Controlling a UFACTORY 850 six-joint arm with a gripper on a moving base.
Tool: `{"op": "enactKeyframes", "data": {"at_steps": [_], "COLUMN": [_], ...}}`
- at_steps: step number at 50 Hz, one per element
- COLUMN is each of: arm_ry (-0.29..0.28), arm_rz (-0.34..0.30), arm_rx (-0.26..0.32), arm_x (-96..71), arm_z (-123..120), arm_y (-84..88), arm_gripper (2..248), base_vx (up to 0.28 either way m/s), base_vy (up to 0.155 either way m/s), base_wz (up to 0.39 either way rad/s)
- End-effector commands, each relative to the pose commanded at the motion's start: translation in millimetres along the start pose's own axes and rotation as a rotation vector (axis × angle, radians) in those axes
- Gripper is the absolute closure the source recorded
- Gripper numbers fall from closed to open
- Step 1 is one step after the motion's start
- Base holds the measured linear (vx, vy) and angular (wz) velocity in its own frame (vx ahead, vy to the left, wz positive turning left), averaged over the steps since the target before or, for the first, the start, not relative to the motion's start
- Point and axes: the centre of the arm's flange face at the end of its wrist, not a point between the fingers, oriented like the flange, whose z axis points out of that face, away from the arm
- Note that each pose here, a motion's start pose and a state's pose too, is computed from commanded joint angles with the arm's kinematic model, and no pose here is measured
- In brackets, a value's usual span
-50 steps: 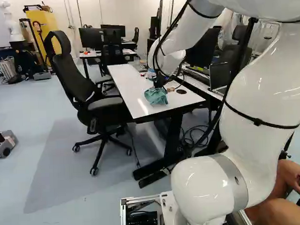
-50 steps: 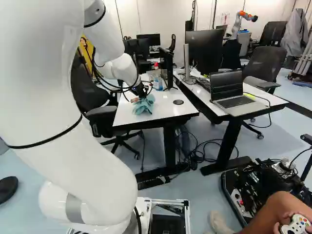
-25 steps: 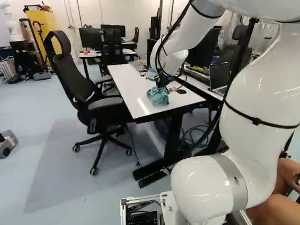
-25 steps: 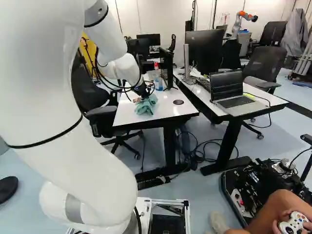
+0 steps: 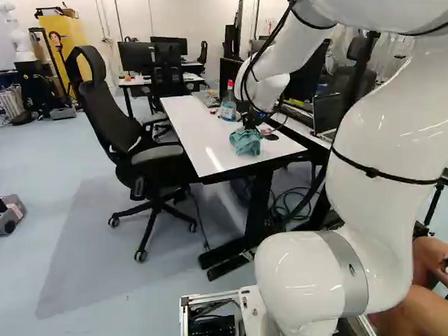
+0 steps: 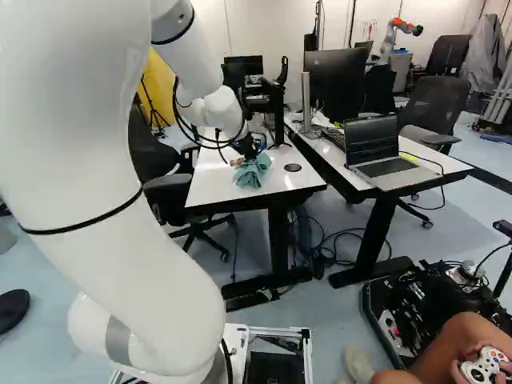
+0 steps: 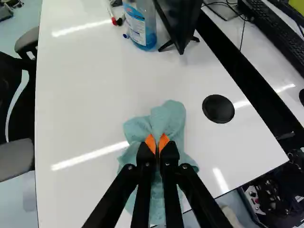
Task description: Clean the table with the green towel
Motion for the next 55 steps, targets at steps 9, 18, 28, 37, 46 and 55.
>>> {"op": "enactKeyframes", "data": {"at_steps": [9,18,28,37,46,55], "arm_ry": [0.004,0.006,0.01,0.012,0.014,0.016], "arm_rz": [0.021,0.041,0.062,0.082,0.101,0.121], "arm_rx": [-0.018,-0.037,-0.056,-0.073,-0.091,-0.109], "arm_x": [7.3,13.8,20.6,25.4,27.4,29.1], "arm_z": [6,12,18,23,25,26], "arm_y": [14.2,29.0,44.8,59.5,74.7,90.1], "arm_gripper": [222,222,222,222,222,222], "base_vx": [0.0,0.0,0.0,0.0,0.0,0.0], "base_vy": [0.0,0.0,0.0,0.0,0.0,0.0], "base_wz": [0.0,0.0,0.0,0.0,0.0,0.0]}}
